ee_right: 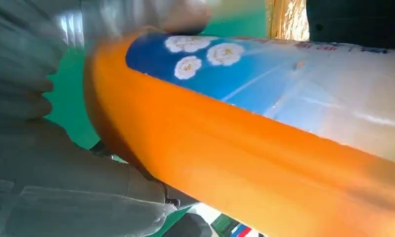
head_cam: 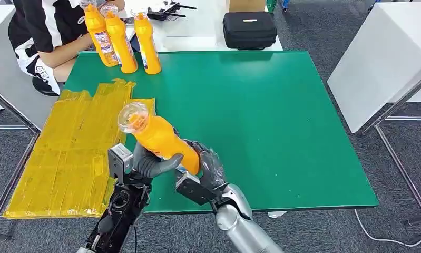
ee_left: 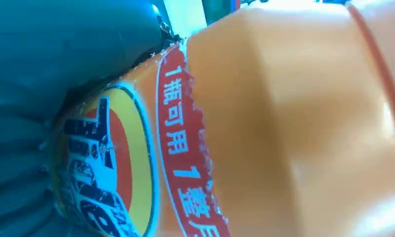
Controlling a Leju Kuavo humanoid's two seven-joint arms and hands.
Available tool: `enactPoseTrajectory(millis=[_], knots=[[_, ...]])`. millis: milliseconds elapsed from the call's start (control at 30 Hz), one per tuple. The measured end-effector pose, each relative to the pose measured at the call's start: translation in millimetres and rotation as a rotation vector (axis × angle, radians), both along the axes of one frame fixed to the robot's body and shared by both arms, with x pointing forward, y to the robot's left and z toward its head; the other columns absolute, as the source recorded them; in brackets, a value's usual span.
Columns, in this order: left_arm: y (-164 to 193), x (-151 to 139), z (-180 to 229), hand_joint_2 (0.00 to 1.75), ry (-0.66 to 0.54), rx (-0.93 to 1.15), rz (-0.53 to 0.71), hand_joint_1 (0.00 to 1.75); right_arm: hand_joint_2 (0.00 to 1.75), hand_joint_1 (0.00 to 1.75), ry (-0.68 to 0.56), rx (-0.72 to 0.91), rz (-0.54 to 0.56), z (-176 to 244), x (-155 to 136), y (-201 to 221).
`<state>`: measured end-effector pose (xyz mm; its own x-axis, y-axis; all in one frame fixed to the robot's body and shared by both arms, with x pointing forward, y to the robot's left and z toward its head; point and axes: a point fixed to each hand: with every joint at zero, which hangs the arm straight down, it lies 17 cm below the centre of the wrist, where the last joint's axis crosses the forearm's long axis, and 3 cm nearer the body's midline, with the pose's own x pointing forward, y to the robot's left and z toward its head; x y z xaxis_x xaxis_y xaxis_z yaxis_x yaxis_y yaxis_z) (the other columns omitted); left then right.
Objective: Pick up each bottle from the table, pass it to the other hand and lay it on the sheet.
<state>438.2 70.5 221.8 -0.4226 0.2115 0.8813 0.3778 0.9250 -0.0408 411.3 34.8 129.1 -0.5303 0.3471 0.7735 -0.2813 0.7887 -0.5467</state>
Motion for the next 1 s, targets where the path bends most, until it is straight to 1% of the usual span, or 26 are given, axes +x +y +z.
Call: enactPoseTrajectory(millis=[167, 233, 333, 433, 467, 500, 567, 667, 900, 967, 1000], knots=[[7, 7, 6, 1.75, -0.008, 0.005, 0.045, 1.75, 1.75, 0.0, -0.04, 0.043, -0.042, 15, 0, -14], [15, 11, 6, 1.75, -0.036, 0.064, 0.12, 1.75, 1.75, 0.0, -0.062, 0.08, -0.064, 26, -1, -24], [34, 18, 10, 1.75, -0.135, 0.248, 0.324, 1.75, 1.75, 0.0, -0.106, 0.142, -0.089, 50, -7, -38], [54, 22, 23, 1.75, -0.283, 0.492, 0.565, 1.75, 1.75, 0.0, -0.168, 0.217, -0.123, 82, -17, -59], [57, 22, 28, 1.75, -0.332, 0.56, 0.624, 1.75, 1.75, 0.0, -0.192, 0.239, -0.136, 93, -18, -67], [59, 22, 31, 1.75, -0.365, 0.604, 0.658, 1.75, 1.75, 0.0, -0.213, 0.257, -0.147, 103, -20, -73], [62, 23, 33, 1.75, -0.399, 0.66, 0.703, 1.75, 1.75, 0.0, -0.244, 0.28, -0.163, 115, -23, -84], [64, 21, 34, 1.75, -0.493, 0.817, 0.794, 1.75, 1.75, 0.0, -0.274, 0.308, -0.182, 126, -28, -95], [69, 24, 28, 1.75, -0.508, 0.883, 0.816, 1.75, 1.75, 0.0, -0.304, 0.327, -0.197, 137, -33, -106], [67, 25, 26, 1.75, -0.528, 0.954, 0.837, 1.75, 1.75, 0.0, -0.309, 0.33, -0.201, 138, -33, -108], [66, 25, 25, 1.75, -0.561, 1.04, 0.868, 1.75, 1.75, 0.0, -0.311, 0.333, -0.206, 139, -33, -110]])
